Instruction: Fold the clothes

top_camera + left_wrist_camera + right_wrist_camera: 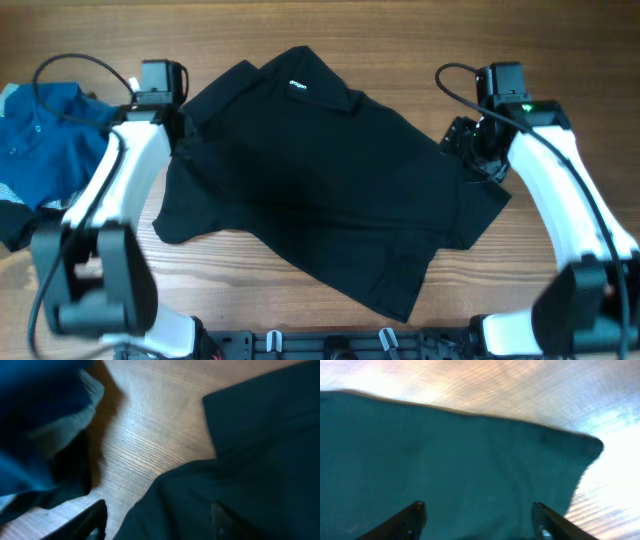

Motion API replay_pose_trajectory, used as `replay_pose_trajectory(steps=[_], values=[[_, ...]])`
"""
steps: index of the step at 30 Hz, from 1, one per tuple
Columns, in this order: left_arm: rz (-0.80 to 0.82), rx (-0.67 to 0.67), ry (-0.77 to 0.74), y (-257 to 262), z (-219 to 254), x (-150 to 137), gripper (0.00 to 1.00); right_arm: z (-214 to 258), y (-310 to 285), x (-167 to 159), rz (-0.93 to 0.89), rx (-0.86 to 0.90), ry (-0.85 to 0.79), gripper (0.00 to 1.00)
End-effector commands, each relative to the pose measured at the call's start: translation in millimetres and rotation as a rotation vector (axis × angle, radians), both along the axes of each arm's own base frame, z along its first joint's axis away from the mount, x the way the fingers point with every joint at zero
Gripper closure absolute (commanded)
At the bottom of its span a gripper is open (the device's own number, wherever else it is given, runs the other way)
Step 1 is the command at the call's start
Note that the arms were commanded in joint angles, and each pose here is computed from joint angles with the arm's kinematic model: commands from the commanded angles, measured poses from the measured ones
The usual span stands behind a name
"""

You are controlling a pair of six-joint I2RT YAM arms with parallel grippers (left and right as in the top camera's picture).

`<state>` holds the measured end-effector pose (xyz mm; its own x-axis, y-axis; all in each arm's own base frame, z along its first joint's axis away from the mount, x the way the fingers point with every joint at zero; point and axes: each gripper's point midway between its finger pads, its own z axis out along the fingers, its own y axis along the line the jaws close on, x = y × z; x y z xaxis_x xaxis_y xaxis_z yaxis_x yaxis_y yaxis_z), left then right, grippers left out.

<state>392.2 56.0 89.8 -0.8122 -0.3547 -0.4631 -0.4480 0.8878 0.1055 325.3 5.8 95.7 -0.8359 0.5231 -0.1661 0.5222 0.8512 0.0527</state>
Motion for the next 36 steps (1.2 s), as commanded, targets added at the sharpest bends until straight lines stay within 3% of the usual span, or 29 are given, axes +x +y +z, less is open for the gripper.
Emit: replay_pose_trajectory(steps=[1, 4, 6, 9, 10, 11, 13, 14, 15, 20, 21, 22, 24, 27, 30, 33, 36], values=[[-0.067, -0.115, -0.156, -23.3, 58.3, -3.0, 0.30, -44.9, -38.5, -13.8, -0.140, -0.050, 0.177, 0.32], [-0.133, -0.221, -0.224, -44.7, 84.5, -8.1, 0.30, -78.1, -48.3, -26.6, -0.167, 0.016, 0.301, 0.34], [-0.149, -0.248, -0.224, -50.2, 85.6, -9.6, 0.29, -91.9, -49.5, -31.5, -0.171, 0.020, 0.349, 0.48], [-0.147, -0.249, -0.207, -50.2, 83.0, -12.9, 0.30, -110.1, -44.7, -35.0, -0.154, 0.046, 0.375, 0.49], [-0.147, -0.249, -0.206, -50.2, 82.9, -13.1, 0.30, -119.4, -39.7, -31.3, -0.145, 0.077, 0.350, 0.55], [-0.147, -0.249, -0.206, -50.2, 82.9, -13.1, 0.30, -124.5, -38.8, -26.0, -0.145, 0.084, 0.319, 0.68], [-0.146, -0.250, -0.205, -50.2, 82.8, -13.3, 0.30, -128.4, -43.7, 8.4, -0.144, 0.080, 0.176, 0.96], [-0.146, -0.250, -0.203, -50.3, 82.5, -13.6, 0.30, -127.1, -48.8, 30.2, -0.147, 0.075, 0.087, 0.96], [-0.146, -0.250, -0.202, -50.3, 82.4, -13.8, 0.32, -118.8, -61.6, 72.2, -0.142, 0.061, -0.088, 0.96], [-0.184, -0.254, -0.201, -64.6, 82.5, -12.8, 0.27, -60.2, -114.2, 158.9, -0.104, -0.032, -0.463, 0.96], [-0.200, -0.255, -0.201, -70.4, 82.3, -11.8, 0.25, -50.7, -123.7, 162.2, -0.103, -0.045, -0.474, 0.83], [-0.227, -0.257, -0.204, -80.3, 82.0, -9.7, 0.19, -36.6, -137.3, 162.6, -0.102, -0.062, -0.471, 0.53], [-0.364, -0.219, -0.213, -105.1, 80.3, -0.4, 0.16, 4.8, -145.3, 149.7, -0.103, -0.007, -0.471, 0.33], [-0.450, -0.200, -0.218, -126.1, 65.6, 17.2, 0.21, 52.2, -108.4, 135.1, 0.016, 0.163, -0.534, 0.31], [-0.448, -0.207, -0.162, -132.0, 12.4, 42.1, 0.32, 100.9, -72.3, 105.9, 0.079, 0.287, -0.569, 0.29], [-0.438, -0.209, -0.081, -132.5, -43.8, 51.3, 0.47, 104.5, -65.1, 70.0, 0.048, 0.291, -0.471, 0.23], [-0.468, -0.179, 0.008, -129.2, -86.0, 47.4, 0.49, 85.0, -85.0, 53.7, -0.021, 0.179, -0.364, 0.16]])
